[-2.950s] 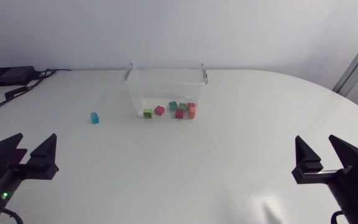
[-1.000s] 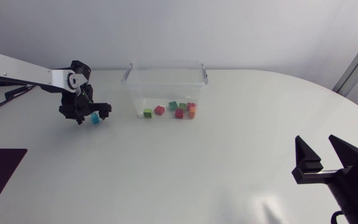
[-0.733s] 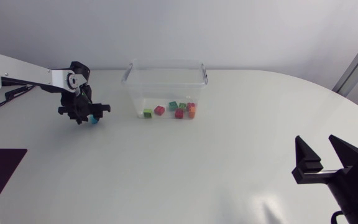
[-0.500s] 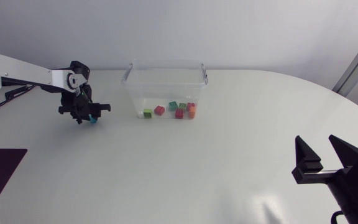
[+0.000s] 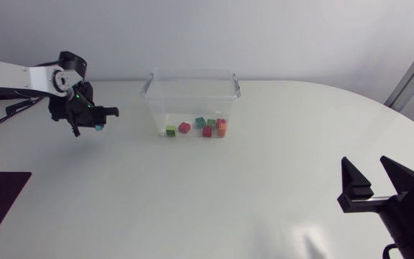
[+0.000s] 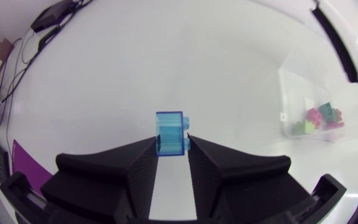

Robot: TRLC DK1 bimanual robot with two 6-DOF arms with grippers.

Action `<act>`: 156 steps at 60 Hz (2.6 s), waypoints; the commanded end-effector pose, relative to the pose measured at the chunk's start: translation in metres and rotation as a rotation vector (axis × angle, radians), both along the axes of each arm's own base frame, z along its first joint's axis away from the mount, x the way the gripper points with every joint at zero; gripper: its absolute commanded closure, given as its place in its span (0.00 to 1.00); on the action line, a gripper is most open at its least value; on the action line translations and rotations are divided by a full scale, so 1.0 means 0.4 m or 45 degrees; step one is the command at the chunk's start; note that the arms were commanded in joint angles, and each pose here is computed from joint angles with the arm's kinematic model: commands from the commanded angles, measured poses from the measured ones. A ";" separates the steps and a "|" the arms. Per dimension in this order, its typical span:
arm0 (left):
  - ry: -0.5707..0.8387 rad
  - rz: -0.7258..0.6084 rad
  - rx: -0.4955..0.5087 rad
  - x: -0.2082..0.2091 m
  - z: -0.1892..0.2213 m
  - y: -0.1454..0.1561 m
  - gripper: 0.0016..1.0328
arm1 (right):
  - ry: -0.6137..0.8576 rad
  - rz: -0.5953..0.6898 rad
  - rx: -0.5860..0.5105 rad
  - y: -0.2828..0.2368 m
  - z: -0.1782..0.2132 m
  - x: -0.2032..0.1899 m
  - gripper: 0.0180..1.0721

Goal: Place the duplo bricks in the container

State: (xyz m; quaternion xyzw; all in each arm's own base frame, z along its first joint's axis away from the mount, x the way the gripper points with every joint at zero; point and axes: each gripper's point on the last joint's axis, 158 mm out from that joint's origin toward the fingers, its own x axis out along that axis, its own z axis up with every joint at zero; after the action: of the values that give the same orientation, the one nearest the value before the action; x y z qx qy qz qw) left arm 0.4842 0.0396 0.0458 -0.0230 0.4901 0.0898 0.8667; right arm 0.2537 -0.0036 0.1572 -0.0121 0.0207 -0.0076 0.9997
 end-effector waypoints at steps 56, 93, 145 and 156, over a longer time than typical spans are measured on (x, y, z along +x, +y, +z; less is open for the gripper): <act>-0.355 -0.547 -0.089 -0.077 0.351 -0.486 0.77 | 0.022 -0.004 -0.013 -0.003 -0.021 0.001 0.05; -0.457 -0.418 0.039 -0.017 0.405 -0.421 0.03 | 0.022 -0.006 -0.013 -0.004 -0.021 0.001 0.05; -0.955 -0.233 0.093 -0.505 0.500 -0.080 0.03 | 0.024 -0.006 -0.013 -0.004 -0.022 0.001 0.05; -1.024 -0.204 0.098 -0.572 0.460 -0.064 0.03 | 0.022 -0.005 -0.011 -0.004 -0.021 0.001 0.05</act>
State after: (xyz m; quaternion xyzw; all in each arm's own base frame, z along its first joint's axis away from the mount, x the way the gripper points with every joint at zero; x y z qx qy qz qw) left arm 0.2586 0.0145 0.2468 0.0114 0.1015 0.0275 0.9944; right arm 0.2537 -0.0036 0.1572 -0.0121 0.0207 -0.0076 0.9997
